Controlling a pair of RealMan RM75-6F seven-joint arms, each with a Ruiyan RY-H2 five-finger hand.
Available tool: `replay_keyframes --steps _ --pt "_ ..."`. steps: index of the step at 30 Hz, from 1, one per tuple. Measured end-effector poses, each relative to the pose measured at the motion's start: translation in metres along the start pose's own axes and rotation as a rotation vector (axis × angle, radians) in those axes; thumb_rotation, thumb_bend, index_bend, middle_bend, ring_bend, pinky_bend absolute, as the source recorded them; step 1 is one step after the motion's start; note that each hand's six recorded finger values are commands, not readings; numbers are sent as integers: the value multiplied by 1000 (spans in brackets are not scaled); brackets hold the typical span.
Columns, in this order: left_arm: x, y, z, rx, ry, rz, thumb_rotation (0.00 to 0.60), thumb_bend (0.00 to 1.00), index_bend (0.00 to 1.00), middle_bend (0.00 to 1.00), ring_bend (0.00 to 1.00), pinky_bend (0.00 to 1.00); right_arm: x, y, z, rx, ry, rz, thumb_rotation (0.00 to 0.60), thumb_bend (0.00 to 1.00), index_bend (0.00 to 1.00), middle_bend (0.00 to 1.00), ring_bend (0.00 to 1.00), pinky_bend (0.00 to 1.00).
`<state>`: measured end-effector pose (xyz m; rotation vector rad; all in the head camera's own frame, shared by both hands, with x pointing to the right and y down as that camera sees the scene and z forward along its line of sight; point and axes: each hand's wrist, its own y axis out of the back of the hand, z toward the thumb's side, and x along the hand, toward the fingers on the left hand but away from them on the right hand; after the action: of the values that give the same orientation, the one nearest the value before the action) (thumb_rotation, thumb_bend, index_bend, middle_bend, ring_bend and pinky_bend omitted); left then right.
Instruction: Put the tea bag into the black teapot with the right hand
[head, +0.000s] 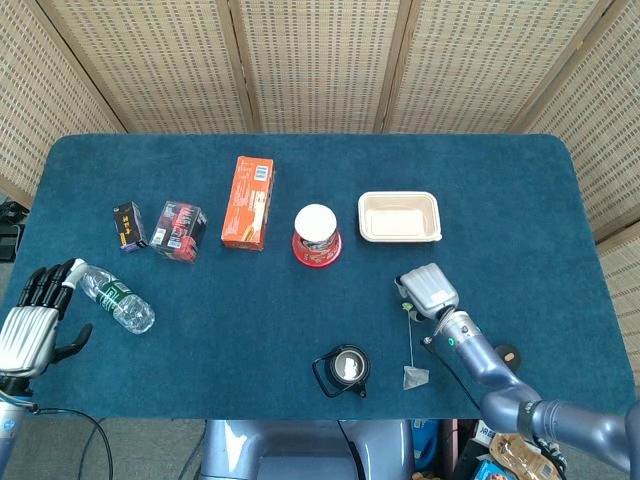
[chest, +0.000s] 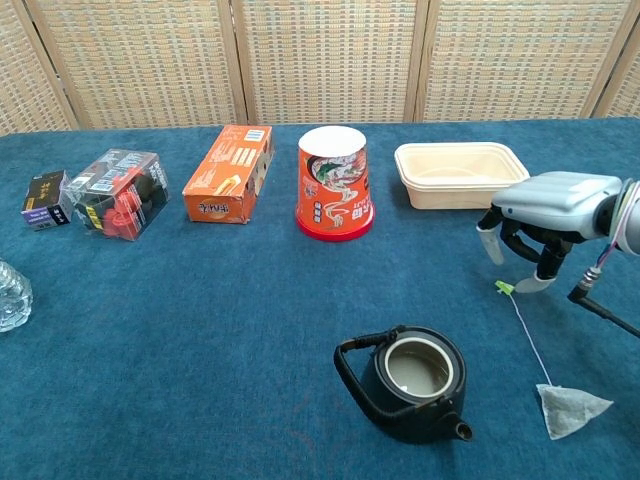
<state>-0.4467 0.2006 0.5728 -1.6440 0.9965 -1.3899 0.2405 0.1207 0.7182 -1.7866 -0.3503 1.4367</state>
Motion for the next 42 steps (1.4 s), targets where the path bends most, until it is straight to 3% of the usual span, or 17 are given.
replay_keyframes --steps 42 --pt "-1 -5 -7 -11 16 -3 600 377 0 0 0 0 -8 -21 -2 18 -35 42 600 425 580 807 827 897"
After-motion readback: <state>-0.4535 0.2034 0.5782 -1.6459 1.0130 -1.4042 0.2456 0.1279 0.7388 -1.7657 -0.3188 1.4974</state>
